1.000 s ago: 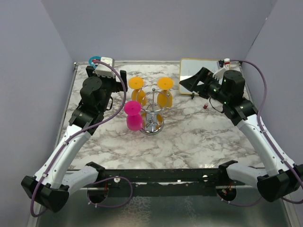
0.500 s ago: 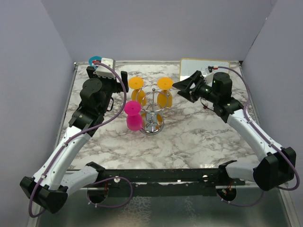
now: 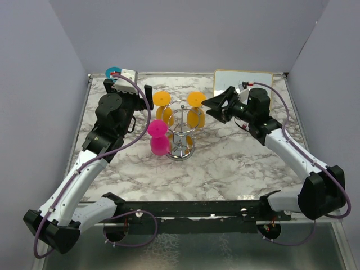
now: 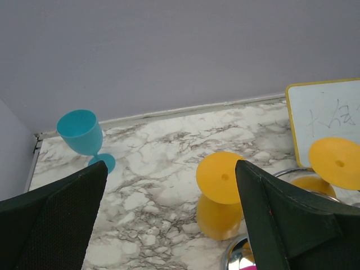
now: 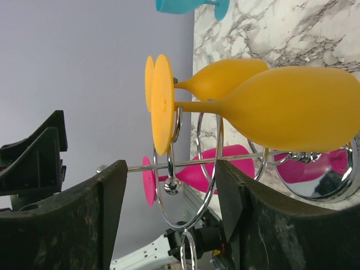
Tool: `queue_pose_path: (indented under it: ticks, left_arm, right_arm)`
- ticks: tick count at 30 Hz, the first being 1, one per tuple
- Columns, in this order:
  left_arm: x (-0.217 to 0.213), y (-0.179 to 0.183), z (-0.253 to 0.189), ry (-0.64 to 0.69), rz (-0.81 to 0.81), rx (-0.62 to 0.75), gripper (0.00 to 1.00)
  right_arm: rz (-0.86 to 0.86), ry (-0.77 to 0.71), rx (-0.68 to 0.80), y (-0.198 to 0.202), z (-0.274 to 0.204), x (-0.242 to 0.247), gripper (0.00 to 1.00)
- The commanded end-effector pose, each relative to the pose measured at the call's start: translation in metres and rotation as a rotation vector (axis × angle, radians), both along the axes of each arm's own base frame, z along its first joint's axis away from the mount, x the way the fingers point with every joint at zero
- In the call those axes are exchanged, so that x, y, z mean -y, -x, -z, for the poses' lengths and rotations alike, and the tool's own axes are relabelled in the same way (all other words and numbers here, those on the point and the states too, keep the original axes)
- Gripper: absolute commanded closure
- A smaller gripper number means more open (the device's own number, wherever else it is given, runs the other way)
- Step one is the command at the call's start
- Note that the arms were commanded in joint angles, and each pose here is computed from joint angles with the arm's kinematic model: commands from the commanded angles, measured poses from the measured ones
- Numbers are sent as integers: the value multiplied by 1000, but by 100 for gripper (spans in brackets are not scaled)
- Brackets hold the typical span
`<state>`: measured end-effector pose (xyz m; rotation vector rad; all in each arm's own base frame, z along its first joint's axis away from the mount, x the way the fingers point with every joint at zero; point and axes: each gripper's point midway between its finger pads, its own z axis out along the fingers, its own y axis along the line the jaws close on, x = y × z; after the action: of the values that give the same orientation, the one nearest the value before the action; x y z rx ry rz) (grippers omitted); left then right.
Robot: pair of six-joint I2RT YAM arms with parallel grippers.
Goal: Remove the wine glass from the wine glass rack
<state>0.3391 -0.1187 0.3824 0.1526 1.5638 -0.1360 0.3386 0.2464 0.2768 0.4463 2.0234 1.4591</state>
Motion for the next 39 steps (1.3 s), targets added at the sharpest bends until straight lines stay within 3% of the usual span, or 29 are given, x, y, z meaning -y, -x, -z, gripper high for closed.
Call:
queue_pose_path:
  ticks: [1, 9, 18, 27, 39]
  left_arm:
    - [4, 0, -6, 13, 11, 21, 0]
    - [9, -1, -2, 13, 26, 10, 0]
    - [13, -1, 1, 12, 35, 6, 0]
    - [15, -2, 3, 6, 38, 0, 0]
    - [17, -3, 6, 1, 44, -6, 0]
  right_arm:
    - [5, 10, 61, -8, -12, 0, 38]
    - [-28, -25, 52, -7, -16, -6, 48]
    - [71, 161, 206, -33, -24, 16, 48]
    - [-64, 222, 281, -59, -35, 12, 48]
    - [-257, 153, 255, -56, -19, -13, 56]
